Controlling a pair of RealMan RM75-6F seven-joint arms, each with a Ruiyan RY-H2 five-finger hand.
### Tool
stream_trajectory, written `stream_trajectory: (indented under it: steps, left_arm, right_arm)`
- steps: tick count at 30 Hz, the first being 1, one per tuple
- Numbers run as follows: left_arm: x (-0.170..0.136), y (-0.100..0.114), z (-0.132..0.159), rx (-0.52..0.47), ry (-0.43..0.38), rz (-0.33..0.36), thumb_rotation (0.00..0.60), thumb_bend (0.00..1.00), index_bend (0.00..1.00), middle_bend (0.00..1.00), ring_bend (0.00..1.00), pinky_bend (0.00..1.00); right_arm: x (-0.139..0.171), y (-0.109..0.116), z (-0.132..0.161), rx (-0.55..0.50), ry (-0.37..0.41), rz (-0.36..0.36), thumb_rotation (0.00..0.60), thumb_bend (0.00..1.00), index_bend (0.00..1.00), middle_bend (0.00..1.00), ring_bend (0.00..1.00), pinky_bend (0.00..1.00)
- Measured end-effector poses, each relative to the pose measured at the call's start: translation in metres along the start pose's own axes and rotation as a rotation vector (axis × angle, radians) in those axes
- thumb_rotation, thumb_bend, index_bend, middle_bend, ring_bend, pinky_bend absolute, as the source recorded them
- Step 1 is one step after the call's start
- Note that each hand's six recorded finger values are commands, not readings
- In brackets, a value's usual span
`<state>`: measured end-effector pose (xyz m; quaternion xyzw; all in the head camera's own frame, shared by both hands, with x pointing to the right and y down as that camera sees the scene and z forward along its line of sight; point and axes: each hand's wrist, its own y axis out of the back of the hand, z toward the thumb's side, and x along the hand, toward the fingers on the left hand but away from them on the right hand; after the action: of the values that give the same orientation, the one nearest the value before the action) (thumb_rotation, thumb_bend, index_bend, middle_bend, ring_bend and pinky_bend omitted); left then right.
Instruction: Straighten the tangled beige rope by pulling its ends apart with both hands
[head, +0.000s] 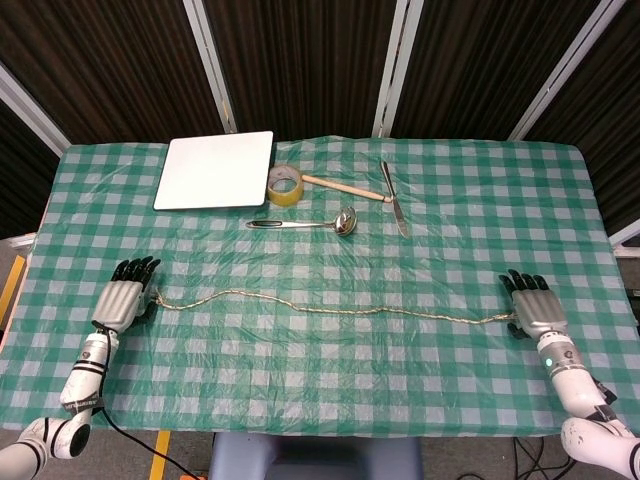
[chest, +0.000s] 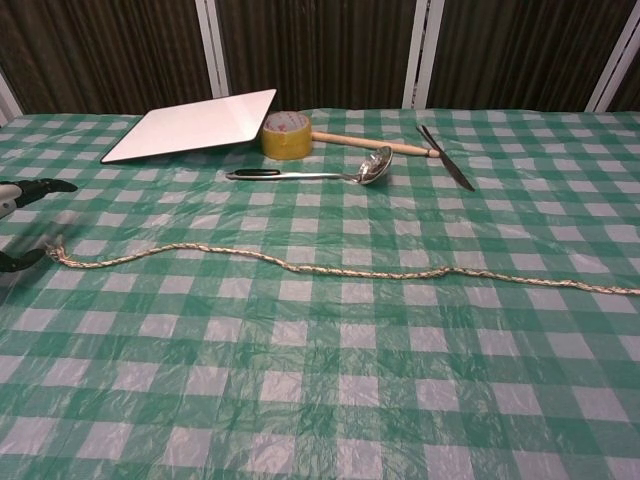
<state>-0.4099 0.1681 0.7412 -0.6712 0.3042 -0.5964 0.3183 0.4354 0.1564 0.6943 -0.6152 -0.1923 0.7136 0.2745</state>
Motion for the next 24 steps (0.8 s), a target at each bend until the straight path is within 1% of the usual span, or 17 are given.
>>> stream_trajectory:
  steps: [4,7,10,13,14,17,19,21,24]
  left_arm:
    - [-0.012,0.012,0.001,-0.046,-0.023,0.033,0.6,0.44,0.0,0.0,0.0,0.07]
    - [-0.027,0.025,0.003,-0.096,-0.052,0.061,0.6,0.43,0.0,0.0,0.0,0.07]
    - [-0.049,0.042,0.003,-0.131,-0.086,0.092,0.6,0.43,0.0,0.0,0.0,0.07]
    - [-0.077,0.059,-0.001,-0.154,-0.104,0.122,0.6,0.43,0.0,0.0,0.0,0.05]
    - [-0.086,0.064,-0.002,-0.159,-0.103,0.135,0.6,0.43,0.0,0.0,0.0,0.05]
    - [-0.117,0.076,-0.007,-0.167,-0.097,0.182,0.6,0.42,0.0,0.0,0.0,0.04]
    - [-0.138,0.081,-0.009,-0.149,-0.094,0.202,0.6,0.43,0.0,0.0,0.0,0.03]
    - [-0.149,0.082,-0.009,-0.121,-0.095,0.205,0.6,0.42,0.0,0.0,0.0,0.03]
    - [-0.153,0.082,-0.012,-0.098,-0.08,0.196,0.6,0.42,0.0,0.0,0.0,0.03]
  right_arm:
    - [0.01,0.007,-0.004,-0.018,-0.006,-0.041,0.6,0.41,0.0,0.0,0.0,0.0]
    - [0.024,0.015,-0.01,-0.042,-0.01,-0.103,0.6,0.4,0.0,0.0,0.0,0.0]
    - [0.045,0.025,-0.017,-0.065,-0.008,-0.193,0.6,0.39,0.0,0.0,0.0,0.0]
    - [0.073,0.033,-0.024,-0.09,-0.002,-0.305,0.6,0.39,0.0,0.0,0.0,0.0]
    - [0.086,0.035,-0.027,-0.097,0.0,-0.354,0.6,0.39,0.0,0.0,0.0,0.0]
    - [0.123,0.035,-0.032,-0.104,0.012,-0.464,0.6,0.38,0.0,0.0,0.0,0.0]
    - [0.146,0.033,-0.031,-0.107,0.032,-0.514,0.6,0.38,0.0,0.0,0.0,0.0]
    - [0.167,0.028,-0.029,-0.116,0.054,-0.542,0.6,0.38,0.0,0.0,0.0,0.0]
    - [0.178,0.021,-0.029,-0.129,0.064,-0.535,0.6,0.38,0.0,0.0,0.0,0.0]
